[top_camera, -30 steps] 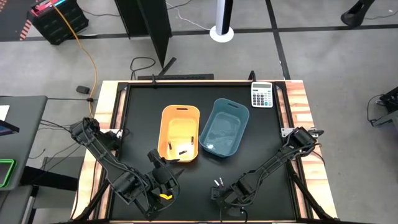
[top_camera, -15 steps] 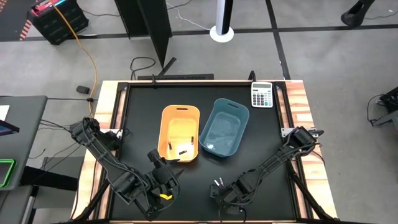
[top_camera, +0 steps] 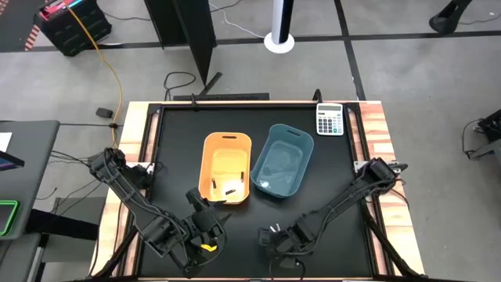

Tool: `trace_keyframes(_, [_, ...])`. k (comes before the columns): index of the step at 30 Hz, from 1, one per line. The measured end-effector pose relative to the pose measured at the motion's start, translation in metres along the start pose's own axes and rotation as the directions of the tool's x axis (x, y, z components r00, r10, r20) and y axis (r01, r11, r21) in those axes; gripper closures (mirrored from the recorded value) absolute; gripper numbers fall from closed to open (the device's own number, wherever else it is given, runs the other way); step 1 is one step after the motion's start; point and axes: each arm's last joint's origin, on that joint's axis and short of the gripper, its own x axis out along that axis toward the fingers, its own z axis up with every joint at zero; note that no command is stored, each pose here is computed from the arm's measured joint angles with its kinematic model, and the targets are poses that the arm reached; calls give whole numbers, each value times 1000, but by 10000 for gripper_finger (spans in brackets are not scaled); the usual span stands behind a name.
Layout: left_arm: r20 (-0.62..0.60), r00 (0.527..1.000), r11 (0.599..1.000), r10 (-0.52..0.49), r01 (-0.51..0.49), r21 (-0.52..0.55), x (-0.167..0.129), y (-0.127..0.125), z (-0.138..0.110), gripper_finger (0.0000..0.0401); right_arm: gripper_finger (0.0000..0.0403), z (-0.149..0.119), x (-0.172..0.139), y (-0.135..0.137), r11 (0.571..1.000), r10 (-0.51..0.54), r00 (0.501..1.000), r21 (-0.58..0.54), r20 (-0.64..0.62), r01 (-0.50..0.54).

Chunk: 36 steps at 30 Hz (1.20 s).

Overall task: Sort batteries
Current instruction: Put the bottom left silver battery in the blue bin

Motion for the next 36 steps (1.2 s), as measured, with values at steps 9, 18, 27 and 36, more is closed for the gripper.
trace_keyframes(9, [-2, 1000, 1000, -2, 2, 0, 0, 0, 0, 228, 379, -12, -14, -21, 999, -37, 994, 34, -104, 41])
trace_keyframes(18, [-3, 1000, 1000, -2, 2, 15, 0, 0, 0, 228, 384, -21, -39, -49, 992, -103, 978, 47, -181, 113])
trace_keyframes(27, [5, 1000, 998, -30, 30, 63, -11, -4, -5, 228, 388, -49, -88, -68, 964, -202, 957, 132, -210, 233])
trace_keyframes(36, [14, 999, 993, -50, 49, 108, -21, -7, -9, 228, 388, -101, -138, -73, 897, -173, 930, 339, -323, 285])
